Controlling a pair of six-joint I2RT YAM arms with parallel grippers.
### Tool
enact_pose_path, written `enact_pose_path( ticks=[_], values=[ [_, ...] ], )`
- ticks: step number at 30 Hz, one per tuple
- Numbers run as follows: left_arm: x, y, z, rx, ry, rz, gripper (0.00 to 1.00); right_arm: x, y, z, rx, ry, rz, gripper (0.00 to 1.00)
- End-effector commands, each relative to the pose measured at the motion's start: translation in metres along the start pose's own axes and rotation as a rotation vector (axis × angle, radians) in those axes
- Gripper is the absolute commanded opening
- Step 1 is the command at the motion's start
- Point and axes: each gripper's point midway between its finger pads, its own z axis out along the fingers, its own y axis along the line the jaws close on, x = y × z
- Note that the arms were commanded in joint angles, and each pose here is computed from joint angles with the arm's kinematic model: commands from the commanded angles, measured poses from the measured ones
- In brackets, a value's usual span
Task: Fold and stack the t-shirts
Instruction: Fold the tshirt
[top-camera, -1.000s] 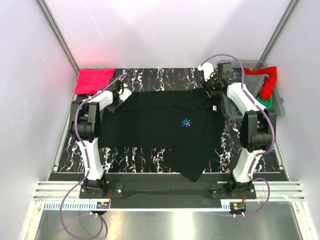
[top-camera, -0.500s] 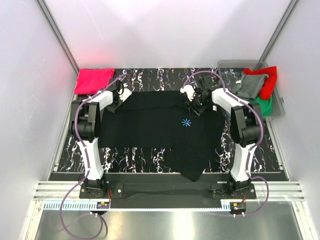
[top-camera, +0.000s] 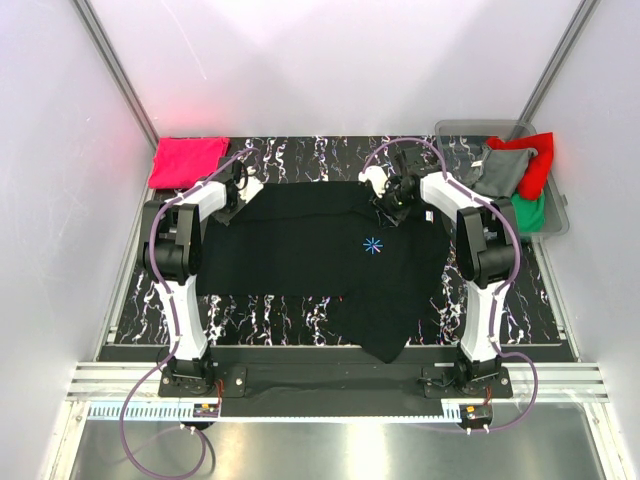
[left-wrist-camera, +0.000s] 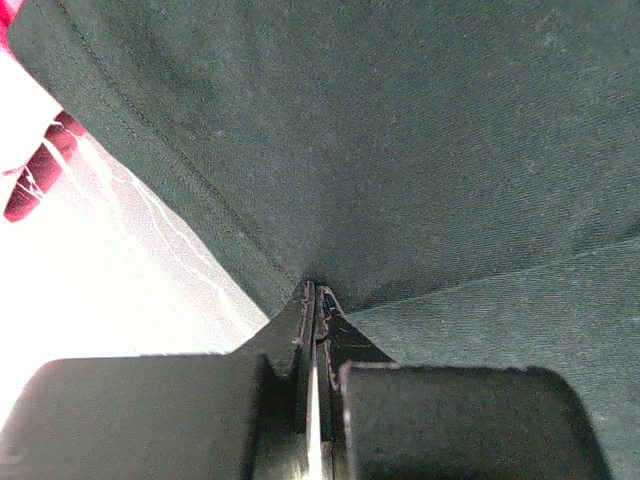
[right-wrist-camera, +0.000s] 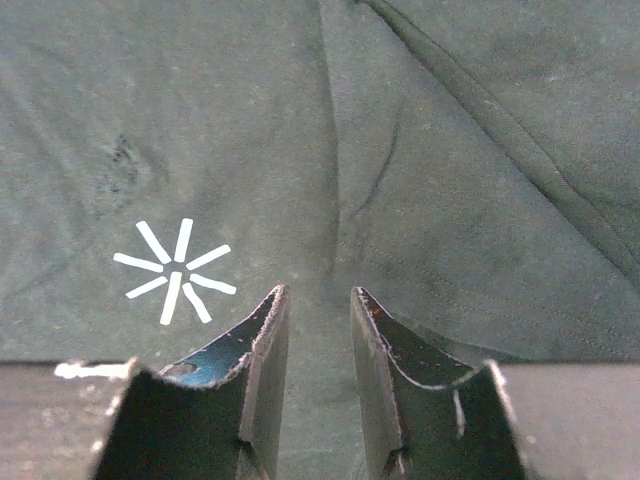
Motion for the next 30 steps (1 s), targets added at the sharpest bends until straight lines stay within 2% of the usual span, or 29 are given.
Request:
enact_pose_path(
  ticks=[1,9,16,17,18,21,30],
  values=[
    [0.003,0.000,0.006,0.001,0.026,-0.001,0.00,-0.007,-0.016,0.003,0.043,-0.008,-0.024,0.37],
    [0.001,0.001,0.009,0.001,0.027,-0.004,0.00,0.000,-0.027,0.012,0.077,0.021,-0.009,0.33],
    [0.002,0.000,0.009,0.004,0.030,-0.003,0.00,-0.002,-0.032,0.013,0.103,0.022,-0.001,0.21],
    [0.001,0.000,0.008,0.005,0.028,-0.003,0.00,-0.002,-0.033,0.011,0.106,0.022,0.000,0.16],
    [0.002,0.000,0.009,0.004,0.030,-0.003,0.00,-0.002,-0.032,0.009,0.107,0.021,0.000,0.10],
    [0.001,-0.001,0.010,0.008,0.030,-0.001,0.00,-0.005,-0.030,0.002,0.114,0.011,0.001,0.05],
    [-0.003,0.002,0.007,0.003,0.016,-0.006,0.00,-0.026,0.002,-0.038,0.101,-0.030,0.002,0.01]
  ],
)
